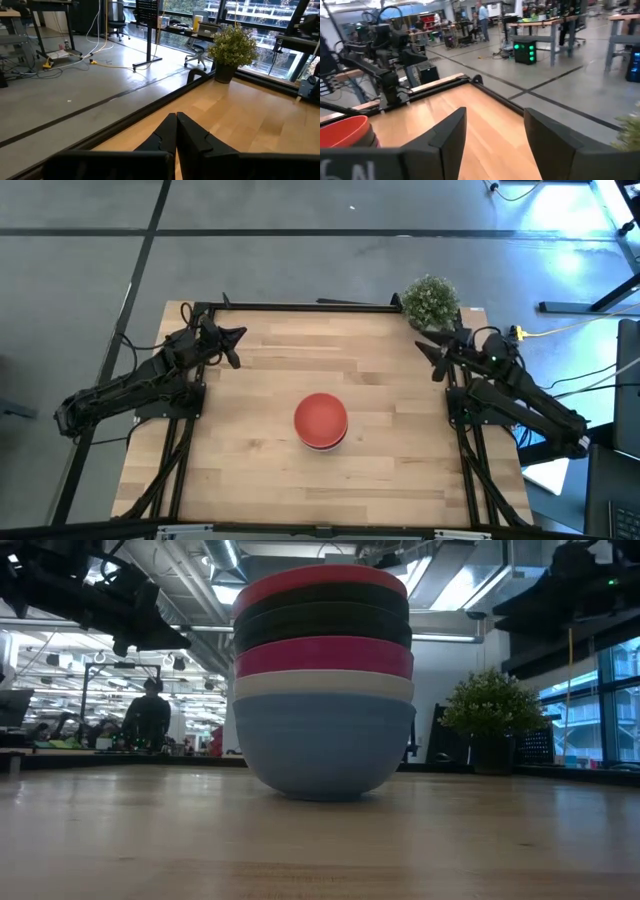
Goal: Nest bowls inside each other
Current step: Return to Home Position
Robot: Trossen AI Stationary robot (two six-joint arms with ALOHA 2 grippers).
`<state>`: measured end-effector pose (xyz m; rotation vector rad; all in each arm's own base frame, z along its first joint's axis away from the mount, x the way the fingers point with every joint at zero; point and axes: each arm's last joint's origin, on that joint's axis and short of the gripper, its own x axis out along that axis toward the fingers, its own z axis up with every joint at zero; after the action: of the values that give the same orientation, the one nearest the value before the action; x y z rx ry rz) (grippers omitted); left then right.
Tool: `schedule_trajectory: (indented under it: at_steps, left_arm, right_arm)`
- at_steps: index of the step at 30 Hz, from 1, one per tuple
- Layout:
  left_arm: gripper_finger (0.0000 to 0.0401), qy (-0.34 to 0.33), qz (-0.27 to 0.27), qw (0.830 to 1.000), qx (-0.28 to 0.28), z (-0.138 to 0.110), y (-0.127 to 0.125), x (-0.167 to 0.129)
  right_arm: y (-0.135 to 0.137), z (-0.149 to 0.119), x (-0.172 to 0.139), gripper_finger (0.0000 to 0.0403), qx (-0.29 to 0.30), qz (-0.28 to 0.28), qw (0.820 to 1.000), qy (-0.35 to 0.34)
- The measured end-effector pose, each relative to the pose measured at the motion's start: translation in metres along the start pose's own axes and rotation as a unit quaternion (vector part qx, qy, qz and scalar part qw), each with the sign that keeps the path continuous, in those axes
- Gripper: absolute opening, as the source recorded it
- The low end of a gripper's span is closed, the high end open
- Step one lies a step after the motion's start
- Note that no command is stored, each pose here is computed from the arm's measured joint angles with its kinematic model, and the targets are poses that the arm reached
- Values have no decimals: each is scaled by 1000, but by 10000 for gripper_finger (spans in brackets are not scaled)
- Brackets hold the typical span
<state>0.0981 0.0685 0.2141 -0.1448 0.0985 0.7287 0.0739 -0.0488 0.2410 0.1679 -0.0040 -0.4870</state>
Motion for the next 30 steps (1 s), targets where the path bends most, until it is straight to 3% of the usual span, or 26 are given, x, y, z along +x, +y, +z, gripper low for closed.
schedule_trajectory:
  at_steps: [9,14,20,26,30]
  left_arm:
    - [24,0,0,1000,0,0,0,0]
    - [36,-1,0,1000,-1,0,0,0]
    - [48,-2,0,1000,-1,0,0,0]
    - [49,-3,0,1000,-1,1,0,0]
    - [42,-3,0,1000,-1,1,0,0]
  right_arm:
    - [1,-3,-22,200,7,-24,999,-31]
    - [-3,-19,-11,200,21,-27,999,-31]
    - [-9,-43,4,200,19,-4,996,-89]
    - [-13,-65,10,200,17,-9,998,-60]
    - [-13,-66,11,200,2,-10,998,-63]
